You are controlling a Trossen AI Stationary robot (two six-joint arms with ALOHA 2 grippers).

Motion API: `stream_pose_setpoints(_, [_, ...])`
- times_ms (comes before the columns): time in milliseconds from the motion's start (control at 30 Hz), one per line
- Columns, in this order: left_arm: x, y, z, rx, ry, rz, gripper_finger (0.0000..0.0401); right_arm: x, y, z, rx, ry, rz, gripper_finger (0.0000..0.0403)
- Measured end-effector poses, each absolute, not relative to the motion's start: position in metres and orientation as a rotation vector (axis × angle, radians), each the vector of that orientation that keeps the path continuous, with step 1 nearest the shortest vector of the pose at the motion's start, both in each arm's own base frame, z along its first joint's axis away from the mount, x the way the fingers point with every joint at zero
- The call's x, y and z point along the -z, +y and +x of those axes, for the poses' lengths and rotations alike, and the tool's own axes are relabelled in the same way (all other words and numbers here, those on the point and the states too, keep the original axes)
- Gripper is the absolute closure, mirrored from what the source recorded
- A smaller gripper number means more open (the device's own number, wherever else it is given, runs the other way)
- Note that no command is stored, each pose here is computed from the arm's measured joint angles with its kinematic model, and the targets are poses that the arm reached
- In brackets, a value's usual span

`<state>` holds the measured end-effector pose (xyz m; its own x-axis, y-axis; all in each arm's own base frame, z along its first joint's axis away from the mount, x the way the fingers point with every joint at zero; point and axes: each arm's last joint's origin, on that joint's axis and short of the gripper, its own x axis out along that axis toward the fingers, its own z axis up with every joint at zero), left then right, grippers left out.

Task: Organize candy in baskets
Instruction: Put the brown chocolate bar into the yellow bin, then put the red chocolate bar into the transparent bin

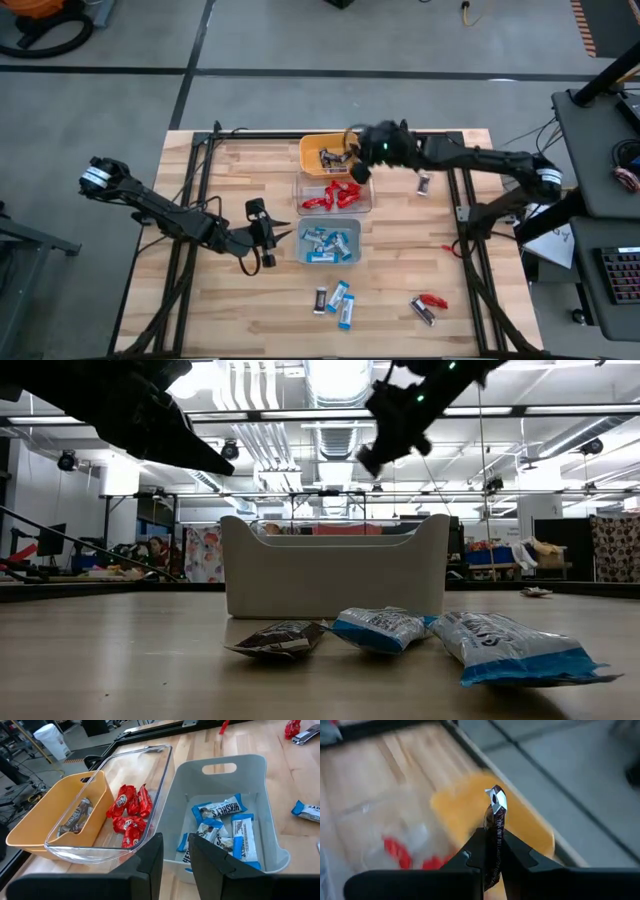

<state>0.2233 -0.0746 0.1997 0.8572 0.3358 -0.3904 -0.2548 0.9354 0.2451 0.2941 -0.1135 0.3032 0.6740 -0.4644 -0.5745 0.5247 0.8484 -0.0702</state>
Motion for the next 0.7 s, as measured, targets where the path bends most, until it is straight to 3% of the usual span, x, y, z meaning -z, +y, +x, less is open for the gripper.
stream_pose_setpoints(233, [-0.202,-0.073,0.224,-0.368,0.415,0.190,0.0324,-0.278,-0.163,0.312,0.611,0.542,-0.018,0.0373])
stream_pose_setpoints(433, [-0.202,-0.072,0.223,-0.413,0.408,0.210,0.0324,-0.236,-0.192,0.327,0.635,0.579,0.034,0.0367])
stream_pose_setpoints(700, [-0.203,-0.072,0.223,-0.427,0.406,0.213,0.0324,-0.203,-0.203,0.332,0.613,0.646,0.142,0.0273])
